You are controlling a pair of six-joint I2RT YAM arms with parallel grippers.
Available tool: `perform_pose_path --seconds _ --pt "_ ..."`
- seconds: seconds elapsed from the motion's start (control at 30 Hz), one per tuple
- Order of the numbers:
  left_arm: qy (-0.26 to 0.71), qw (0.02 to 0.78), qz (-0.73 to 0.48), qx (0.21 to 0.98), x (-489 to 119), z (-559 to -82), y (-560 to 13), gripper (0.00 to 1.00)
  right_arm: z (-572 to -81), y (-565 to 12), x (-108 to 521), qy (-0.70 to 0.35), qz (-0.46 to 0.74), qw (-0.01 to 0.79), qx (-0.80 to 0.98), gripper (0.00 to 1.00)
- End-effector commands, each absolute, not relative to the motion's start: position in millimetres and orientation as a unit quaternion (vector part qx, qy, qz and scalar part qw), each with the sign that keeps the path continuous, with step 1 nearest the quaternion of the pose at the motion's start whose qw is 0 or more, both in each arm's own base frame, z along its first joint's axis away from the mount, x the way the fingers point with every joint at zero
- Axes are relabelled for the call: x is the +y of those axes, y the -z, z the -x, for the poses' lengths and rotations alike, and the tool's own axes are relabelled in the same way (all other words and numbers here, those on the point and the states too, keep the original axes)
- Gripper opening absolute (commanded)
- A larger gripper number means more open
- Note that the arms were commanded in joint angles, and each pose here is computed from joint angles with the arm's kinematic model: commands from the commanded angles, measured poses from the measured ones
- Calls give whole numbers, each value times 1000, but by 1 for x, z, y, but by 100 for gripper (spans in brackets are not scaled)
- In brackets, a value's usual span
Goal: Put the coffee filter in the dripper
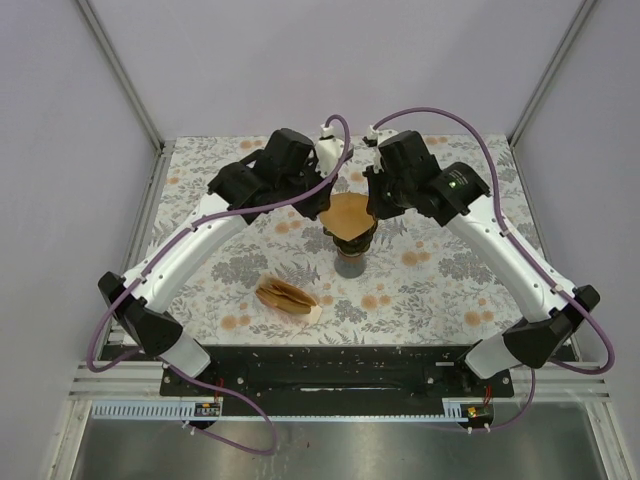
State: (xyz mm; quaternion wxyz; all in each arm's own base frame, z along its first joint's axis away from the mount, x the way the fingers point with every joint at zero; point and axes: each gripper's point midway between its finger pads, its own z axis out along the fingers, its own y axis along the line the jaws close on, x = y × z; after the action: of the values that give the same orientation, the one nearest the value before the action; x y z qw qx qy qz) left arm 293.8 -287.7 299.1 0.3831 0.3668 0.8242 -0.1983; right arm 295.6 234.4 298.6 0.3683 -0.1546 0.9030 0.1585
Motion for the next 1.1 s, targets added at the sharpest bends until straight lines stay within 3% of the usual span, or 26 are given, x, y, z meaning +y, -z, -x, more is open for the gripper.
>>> perform_pose_path --seconds 0.0,0.6,0.8,1.07 --pt "219 386 -380 812 -291 -289 -310 7 -285 -303 235 -179 162 347 907 0" --pt "228 341 -381 829 -307 -307 -277 7 -311 -269 230 -180 152 297 926 0" --pt "225 335 -381 832 -309 -311 -271 7 -320 -267 238 -190 155 307 920 19" --pt "218 329 -382 836 -309 -314 -264 7 -331 -267 240 -185 156 332 912 20"
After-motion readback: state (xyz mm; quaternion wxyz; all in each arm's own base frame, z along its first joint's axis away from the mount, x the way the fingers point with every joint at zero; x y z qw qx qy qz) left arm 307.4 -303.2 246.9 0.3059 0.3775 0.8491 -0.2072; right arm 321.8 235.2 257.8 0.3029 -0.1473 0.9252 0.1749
